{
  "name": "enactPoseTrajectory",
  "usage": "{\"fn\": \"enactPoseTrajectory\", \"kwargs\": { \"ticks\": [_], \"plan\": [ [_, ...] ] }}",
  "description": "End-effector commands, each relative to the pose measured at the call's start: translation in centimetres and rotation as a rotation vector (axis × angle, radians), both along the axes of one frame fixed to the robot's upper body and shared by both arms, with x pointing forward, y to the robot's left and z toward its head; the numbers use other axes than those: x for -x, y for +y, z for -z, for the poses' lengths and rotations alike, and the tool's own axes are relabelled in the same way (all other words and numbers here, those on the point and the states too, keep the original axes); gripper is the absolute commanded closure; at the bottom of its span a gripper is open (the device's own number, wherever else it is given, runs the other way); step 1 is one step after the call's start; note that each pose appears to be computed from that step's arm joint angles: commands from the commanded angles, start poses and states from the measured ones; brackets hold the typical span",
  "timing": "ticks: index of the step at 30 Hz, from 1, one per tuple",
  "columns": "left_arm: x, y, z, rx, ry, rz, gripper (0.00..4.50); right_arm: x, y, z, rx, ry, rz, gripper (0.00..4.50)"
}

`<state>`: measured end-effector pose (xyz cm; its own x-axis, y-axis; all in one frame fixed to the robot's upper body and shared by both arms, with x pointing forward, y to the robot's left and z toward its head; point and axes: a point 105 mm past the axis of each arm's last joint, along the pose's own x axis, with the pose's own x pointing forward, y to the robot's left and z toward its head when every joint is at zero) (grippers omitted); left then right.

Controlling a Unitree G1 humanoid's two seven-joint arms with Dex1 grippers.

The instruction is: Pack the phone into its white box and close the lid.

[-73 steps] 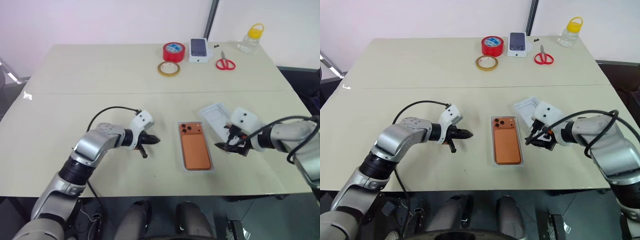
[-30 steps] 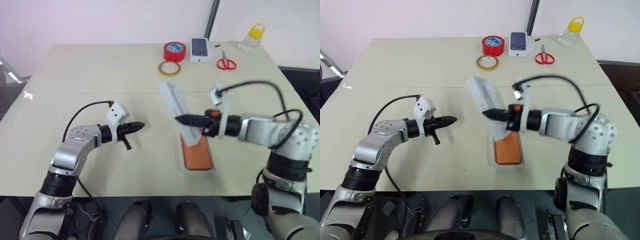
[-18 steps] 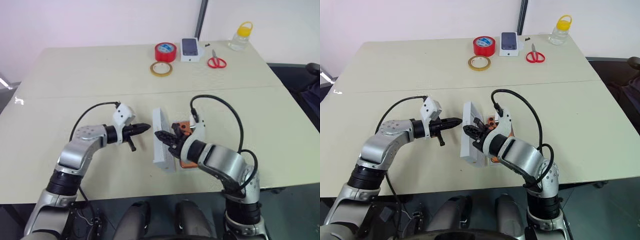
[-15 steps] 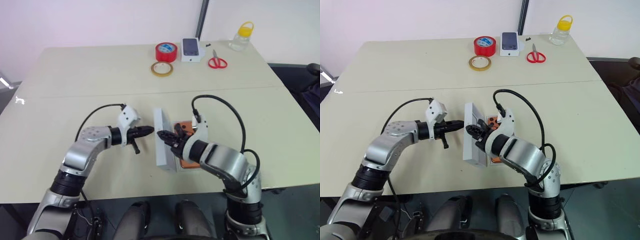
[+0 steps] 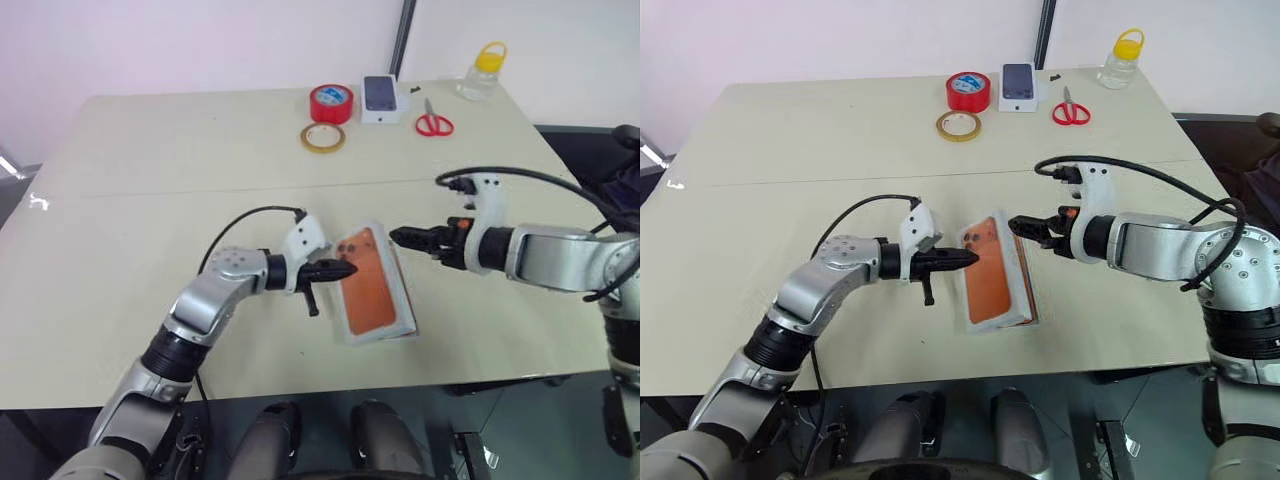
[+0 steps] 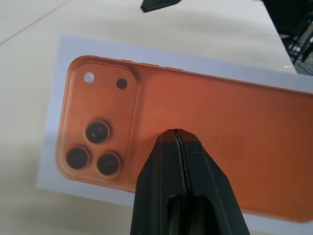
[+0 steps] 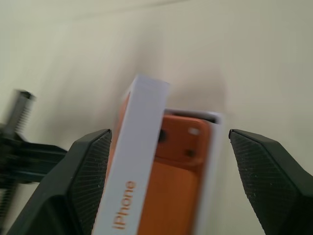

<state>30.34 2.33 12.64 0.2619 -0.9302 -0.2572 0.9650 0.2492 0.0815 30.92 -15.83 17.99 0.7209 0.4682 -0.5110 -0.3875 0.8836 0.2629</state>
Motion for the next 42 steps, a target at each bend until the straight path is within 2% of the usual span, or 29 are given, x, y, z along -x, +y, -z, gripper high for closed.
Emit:
{"fn": "enactPoseTrajectory", "kwargs": {
  "ticks": [1, 6, 10, 13, 16, 19, 29, 42],
  "plan": [
    [0.0, -0.5, -0.9, 0.009, -0.031, 0.014, 4.50, -0.2, -0.7, -0.5, 0.127, -0.085, -0.053, 1.84],
    [-0.6, 0.5, -1.1, 0.022, -0.020, -0.045, 4.50, -0.1, -1.2, -0.2, 0.267, -0.153, -0.131, 4.46],
    [-1.1, 3.0, -1.5, 0.006, -0.023, -0.107, 4.50, 0.5, -1.8, 1.0, 0.485, -0.204, -0.230, 4.46],
    [-0.8, 5.1, -1.4, -0.066, -0.049, -0.109, 4.50, 1.1, -1.6, 1.9, 0.544, -0.209, -0.306, 4.46],
    [0.0, 5.5, -0.1, -0.159, -0.058, -0.061, 4.50, 1.4, -1.2, 2.4, 0.553, -0.210, -0.352, 4.46],
    [0.5, 4.8, 0.7, -0.191, -0.061, -0.014, 4.50, 1.5, -1.0, 2.9, 0.568, -0.207, -0.387, 4.46],
    [0.3, 0.7, 1.6, -0.207, -0.080, 0.080, 4.50, 1.7, -0.5, 3.5, 0.582, -0.210, -0.434, 4.46],
    [0.6, 0.3, 2.1, -0.220, -0.079, 0.102, 4.50, 2.1, -0.1, 3.7, 0.581, -0.217, -0.450, 4.46]
  ]
}}
